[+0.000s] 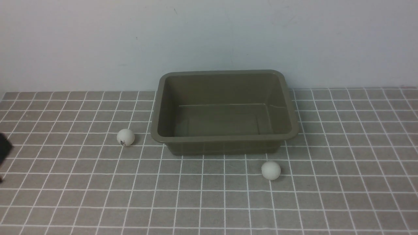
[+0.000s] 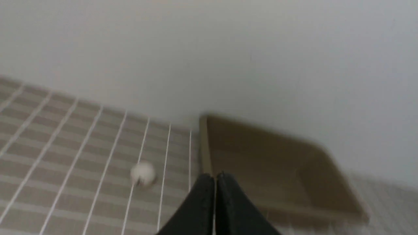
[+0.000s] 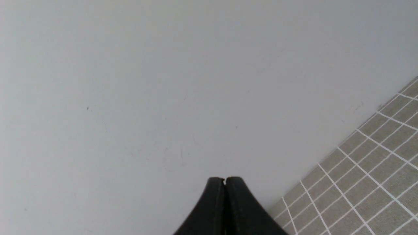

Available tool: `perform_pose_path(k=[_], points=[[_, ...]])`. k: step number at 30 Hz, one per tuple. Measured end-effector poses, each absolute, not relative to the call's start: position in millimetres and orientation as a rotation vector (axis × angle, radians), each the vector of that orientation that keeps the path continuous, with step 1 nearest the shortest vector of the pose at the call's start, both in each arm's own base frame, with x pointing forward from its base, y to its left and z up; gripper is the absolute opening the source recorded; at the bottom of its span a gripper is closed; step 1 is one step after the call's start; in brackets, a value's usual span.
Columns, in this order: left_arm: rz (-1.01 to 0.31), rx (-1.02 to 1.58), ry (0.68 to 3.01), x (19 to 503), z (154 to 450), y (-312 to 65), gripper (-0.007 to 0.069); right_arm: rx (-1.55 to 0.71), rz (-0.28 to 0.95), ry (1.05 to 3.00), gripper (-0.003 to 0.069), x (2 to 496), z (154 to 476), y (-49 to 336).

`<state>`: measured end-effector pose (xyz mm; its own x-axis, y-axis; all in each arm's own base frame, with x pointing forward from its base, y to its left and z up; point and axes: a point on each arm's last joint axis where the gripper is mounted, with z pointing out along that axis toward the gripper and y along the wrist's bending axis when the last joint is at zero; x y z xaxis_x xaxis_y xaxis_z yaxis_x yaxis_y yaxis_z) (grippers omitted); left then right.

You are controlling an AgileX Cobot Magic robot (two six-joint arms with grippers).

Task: Put the table tennis balls into the box on the grey coffee tablecloth.
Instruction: 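Reach for and grasp a ping pong ball on the table beside the basket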

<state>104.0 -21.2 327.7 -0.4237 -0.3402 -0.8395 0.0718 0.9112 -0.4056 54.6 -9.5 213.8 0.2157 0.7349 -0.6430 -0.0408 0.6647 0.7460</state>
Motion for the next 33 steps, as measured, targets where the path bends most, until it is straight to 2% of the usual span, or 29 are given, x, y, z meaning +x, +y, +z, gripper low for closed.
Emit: perform_pose_path(k=[1, 4, 8, 11, 15, 16, 17, 18, 21, 24, 27, 28, 29, 30, 31, 32, 33], points=[[-0.451, -0.129, 2.097, 119, 330, -25, -0.0005, 0.689, 0.61, 1.235, -0.0015, 54, 215, -10], [-0.427, -0.03, 2.316, 154, 323, -28, -0.0005, 0.717, 0.632, 1.199, -0.0015, 54, 216, -12], [-0.385, 0.074, 2.521, 202, 298, -29, -0.0005, 0.709, 0.64, 1.264, -0.0015, 55, 213, -8], [-0.349, 0.099, 2.627, 240, 275, -27, -0.0005, 0.623, 0.626, 1.447, -0.0015, 54, 219, 1], [-0.343, 0.101, 2.732, 293, 246, -27, -0.0005, 0.456, 0.508, 1.689, -0.0015, 57, 260, 9], [-0.344, 0.102, 2.739, 309, 243, -27, -0.0005, 0.395, 0.451, 1.794, -0.0015, 61, 274, 11], [-0.346, 0.101, 2.75, 313, 239, -27, -0.0005, 0.382, 0.444, 1.797, -0.0015, 61, 281, 11], [-0.344, 0.112, 2.752, 332, 236, -28, -0.0005, 0.313, 0.387, 1.917, -0.0015, 69, 299, 12], [-0.33, 0.13, 2.759, 361, 229, -28, -0.0005, 0.239, 0.306, 2.083, -0.0015, 86, 319, 12], [-0.311, 0.147, 2.763, 380, 223, -27, 0.0003, 0.185, 0.303, 2.197, -0.0015, 100, 330, 12], [-0.295, 0.158, 2.763, 407, 211, -27, 0.0088, 0.133, 0.285, 2.299, -0.0009, 122, 336, 12], [-0.296, 0.157, 2.768, 410, 208, -27, 0.0096, 0.128, 0.284, 2.302, -0.0007, 123, 336, 12], [-0.295, 0.157, 2.767, 419, 201, -27, 0.0179, 0.111, 0.285, 2.344, 0.001, 132, 332, 12], [-0.296, 0.156, 2.774, 422, 197, -27, 0.0211, 0.108, 0.287, 2.354, 0.0017, 134, 331, 12], [-0.296, 0.156, 2.774, 422, 197, -27, 0.0211, 0.105, 0.287, 2.353, 0.0017, 134, 331, 12], [-0.294, 0.152, 2.777, 427, 189, -27, 0.0316, 0.087, 0.288, 2.38, 0.0046, 139, 327, 13], [-0.291, 0.15, 2.779, 430, 184, -27, 0.0384, 0.069, 0.287, 2.39, 0.0066, 142, 326, 13]])
